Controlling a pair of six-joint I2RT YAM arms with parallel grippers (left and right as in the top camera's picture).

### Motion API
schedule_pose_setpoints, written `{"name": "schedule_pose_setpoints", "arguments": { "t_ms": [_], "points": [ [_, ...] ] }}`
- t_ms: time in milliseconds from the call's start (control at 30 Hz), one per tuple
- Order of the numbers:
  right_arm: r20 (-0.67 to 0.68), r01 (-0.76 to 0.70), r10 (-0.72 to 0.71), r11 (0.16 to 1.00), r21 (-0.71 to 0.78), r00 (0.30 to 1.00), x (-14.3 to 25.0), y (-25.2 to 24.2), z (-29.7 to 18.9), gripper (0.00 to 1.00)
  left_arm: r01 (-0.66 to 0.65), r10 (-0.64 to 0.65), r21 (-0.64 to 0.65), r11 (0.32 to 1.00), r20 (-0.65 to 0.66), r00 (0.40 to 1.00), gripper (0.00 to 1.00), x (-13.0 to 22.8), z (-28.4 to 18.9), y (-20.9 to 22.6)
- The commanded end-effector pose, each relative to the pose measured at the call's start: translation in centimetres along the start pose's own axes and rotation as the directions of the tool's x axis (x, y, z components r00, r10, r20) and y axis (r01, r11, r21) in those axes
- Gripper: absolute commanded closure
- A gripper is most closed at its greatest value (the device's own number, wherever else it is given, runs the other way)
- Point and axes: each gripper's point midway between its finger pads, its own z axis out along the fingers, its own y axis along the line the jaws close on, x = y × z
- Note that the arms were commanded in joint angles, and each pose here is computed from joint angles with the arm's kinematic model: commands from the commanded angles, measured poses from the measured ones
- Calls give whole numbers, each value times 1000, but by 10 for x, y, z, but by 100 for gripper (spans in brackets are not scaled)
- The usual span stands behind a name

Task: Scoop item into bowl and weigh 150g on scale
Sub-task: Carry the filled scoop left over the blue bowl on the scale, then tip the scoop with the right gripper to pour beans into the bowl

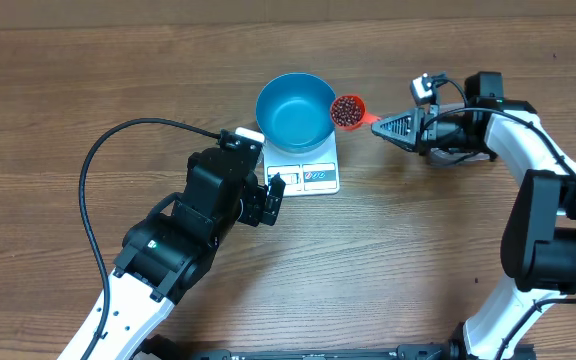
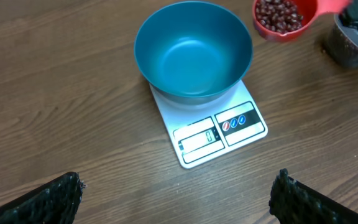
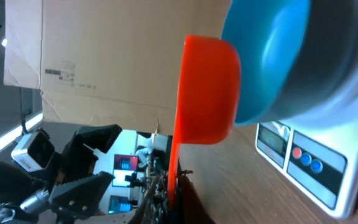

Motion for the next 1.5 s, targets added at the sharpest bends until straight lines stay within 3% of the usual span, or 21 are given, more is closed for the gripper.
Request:
{"name": "schedule_pose_setpoints", "arguments": {
  "t_ms": [0,233,567,933,1133,1333,1467],
  "points": [
    [-28,-52,51,998,-33,998,-2,5,13,96,-2,2,-10,1000,-4,1000,1,1,2,0],
    [-59,5,-5,1000,-4,998,-12,6,42,96,-2,2,-10,1000,-4,1000,0,1,2,0],
    [-48,241,-237,964,110,970,-28,-2,78,96,-2,2,-10,1000,-4,1000,0,1,2,0],
    [-38,548,-547,832,85,836,-42,9,81,96,-2,2,-10,1000,-4,1000,0,1,2,0],
    [-45,614,-612,785,82,789,-42,9,81,96,-2,2,-10,1000,-4,1000,1,1,2,0],
    [-44,614,-614,778,132,788,-48,2,80,96,-2,2,-10,1000,-4,1000,0,1,2,0],
    [-57,682,-681,719,132,730,-48,1,80,96,-2,2,-10,1000,-4,1000,1,1,2,0]
  ]
}}
